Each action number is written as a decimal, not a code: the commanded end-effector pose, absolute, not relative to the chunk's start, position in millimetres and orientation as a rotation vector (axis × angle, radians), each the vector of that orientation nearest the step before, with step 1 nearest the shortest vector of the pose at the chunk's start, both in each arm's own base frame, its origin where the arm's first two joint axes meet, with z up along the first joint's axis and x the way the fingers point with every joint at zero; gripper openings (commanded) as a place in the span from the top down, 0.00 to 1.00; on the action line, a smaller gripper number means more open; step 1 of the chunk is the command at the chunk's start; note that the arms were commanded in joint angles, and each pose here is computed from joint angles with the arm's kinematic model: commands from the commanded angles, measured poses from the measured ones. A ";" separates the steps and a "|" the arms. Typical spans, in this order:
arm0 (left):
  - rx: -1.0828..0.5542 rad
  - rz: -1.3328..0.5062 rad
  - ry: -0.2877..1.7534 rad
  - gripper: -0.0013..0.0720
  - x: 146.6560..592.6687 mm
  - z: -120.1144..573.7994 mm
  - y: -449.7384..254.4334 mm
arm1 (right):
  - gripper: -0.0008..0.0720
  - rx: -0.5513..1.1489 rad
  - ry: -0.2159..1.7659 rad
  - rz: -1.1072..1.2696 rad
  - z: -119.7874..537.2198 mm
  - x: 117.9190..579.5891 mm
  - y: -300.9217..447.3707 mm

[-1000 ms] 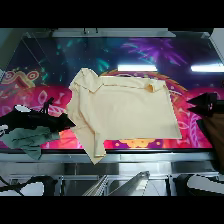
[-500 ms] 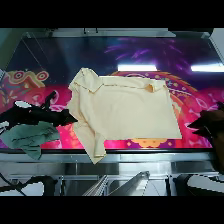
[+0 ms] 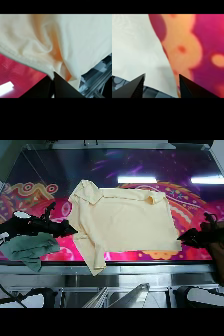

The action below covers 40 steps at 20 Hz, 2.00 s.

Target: Fold the shirts.

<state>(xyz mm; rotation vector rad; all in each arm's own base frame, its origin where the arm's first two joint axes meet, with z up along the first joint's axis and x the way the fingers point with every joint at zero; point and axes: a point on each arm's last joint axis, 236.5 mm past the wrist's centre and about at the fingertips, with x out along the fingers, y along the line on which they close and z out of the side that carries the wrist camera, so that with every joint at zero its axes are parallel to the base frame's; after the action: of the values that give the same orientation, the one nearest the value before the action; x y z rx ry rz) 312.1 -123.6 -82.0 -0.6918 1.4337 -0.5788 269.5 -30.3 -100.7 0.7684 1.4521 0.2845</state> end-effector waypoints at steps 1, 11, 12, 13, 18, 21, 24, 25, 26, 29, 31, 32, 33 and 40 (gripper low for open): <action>-0.693 -0.586 1.437 0.94 311.0 -80.7 -124.2 | 0.34 0.725 1.482 0.313 -110.2 271.1 -17.4; -0.697 -0.598 1.447 0.95 307.9 -79.2 -125.8 | 0.71 0.793 1.525 0.423 -101.5 260.6 4.2; -0.697 -0.598 1.447 0.95 307.9 -79.2 -125.8 | 0.81 0.799 1.532 0.435 -99.7 258.5 6.2; -0.697 -0.598 1.447 0.94 307.8 -79.2 -125.9 | 0.81 0.805 1.542 0.448 -97.7 256.0 8.3; -0.698 -0.601 1.449 0.94 307.2 -78.9 -126.2 | 0.97 0.808 1.544 0.453 -96.9 255.2 9.1; -0.698 -0.601 1.449 0.94 307.2 -78.9 -126.2 | 0.97 0.804 1.535 0.437 -99.0 257.8 6.7; -0.698 -0.600 1.448 0.94 307.6 -78.8 -126.2 | 0.97 0.879 1.569 0.367 -101.8 257.7 6.6; -0.698 -0.601 1.448 0.94 307.6 -78.7 -126.2 | 0.97 0.913 1.587 0.344 -103.5 256.6 7.5; -0.699 -0.601 1.448 0.94 307.4 -78.6 -126.3 | 0.97 0.946 1.606 0.318 -105.6 255.5 8.2; -0.702 -0.608 1.453 0.94 306.0 -77.6 -127.3 | 0.97 0.995 1.638 0.287 -111.0 253.2 9.7; -0.706 -0.619 1.462 0.94 303.1 -76.2 -128.7 | 0.97 0.997 1.639 0.288 -110.9 253.0 10.0; -0.707 -0.623 1.465 0.94 302.3 -75.7 -129.2 | 0.97 0.998 1.640 0.291 -110.5 252.6 10.3; -0.707 -0.623 1.465 0.94 302.3 -75.7 -129.2 | 0.97 0.998 1.641 0.291 -110.5 252.6 10.4; -0.672 -0.743 1.414 0.95 304.6 -28.1 -134.4 | 0.97 1.010 1.495 0.396 -73.2 276.7 20.4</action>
<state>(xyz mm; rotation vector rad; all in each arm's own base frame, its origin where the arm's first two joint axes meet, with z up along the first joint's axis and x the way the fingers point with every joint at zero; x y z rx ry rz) 306.2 -130.8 -59.8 -0.6946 1.4419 -0.6612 261.6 11.9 -100.0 0.9955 1.5895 0.3145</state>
